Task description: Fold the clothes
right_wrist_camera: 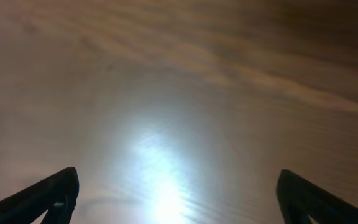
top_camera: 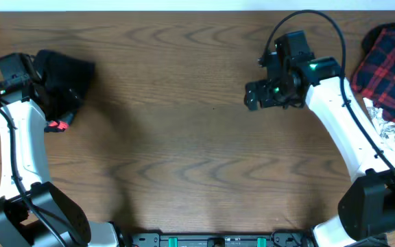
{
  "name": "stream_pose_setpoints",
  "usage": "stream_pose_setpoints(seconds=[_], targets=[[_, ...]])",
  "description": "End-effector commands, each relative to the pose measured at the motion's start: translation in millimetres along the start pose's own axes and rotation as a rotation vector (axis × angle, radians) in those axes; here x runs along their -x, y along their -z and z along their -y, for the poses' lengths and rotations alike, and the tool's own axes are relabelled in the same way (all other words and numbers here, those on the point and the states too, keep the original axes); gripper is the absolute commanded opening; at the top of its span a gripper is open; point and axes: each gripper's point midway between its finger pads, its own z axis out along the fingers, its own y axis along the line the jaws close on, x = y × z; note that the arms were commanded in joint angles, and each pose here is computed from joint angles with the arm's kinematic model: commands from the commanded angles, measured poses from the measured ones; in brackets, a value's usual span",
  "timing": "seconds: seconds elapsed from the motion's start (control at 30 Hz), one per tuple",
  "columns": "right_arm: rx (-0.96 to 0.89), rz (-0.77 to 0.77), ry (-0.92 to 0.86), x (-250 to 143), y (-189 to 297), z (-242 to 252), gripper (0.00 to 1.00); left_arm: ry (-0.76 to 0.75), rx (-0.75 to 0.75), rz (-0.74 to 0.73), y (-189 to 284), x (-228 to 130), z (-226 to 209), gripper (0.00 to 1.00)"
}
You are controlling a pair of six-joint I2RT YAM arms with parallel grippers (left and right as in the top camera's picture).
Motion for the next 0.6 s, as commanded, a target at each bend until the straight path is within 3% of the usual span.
stream_pose_setpoints(seconds=[0.0,0.23,0.33,0.57], targets=[[-0.107,0.060,-0.116,13.0,9.7,35.9,0.99,0.018,-0.020,-0.060,-1.1,-13.4,2.4,0.98],[-0.147,0.015,-0.236,-1.1,17.5,78.8,0.99,0.013,-0.002,-0.167,2.5,-39.7,-2.8,0.98],[-0.167,-0.012,-0.316,-13.2,25.7,94.1,0.99,-0.053,-0.096,-0.192,8.6,-48.0,12.2,0.98],[-0.200,0.182,-0.319,-16.8,80.5,99.6,0.99,-0.231,-0.276,0.005,64.3,-54.5,45.0,0.98]])
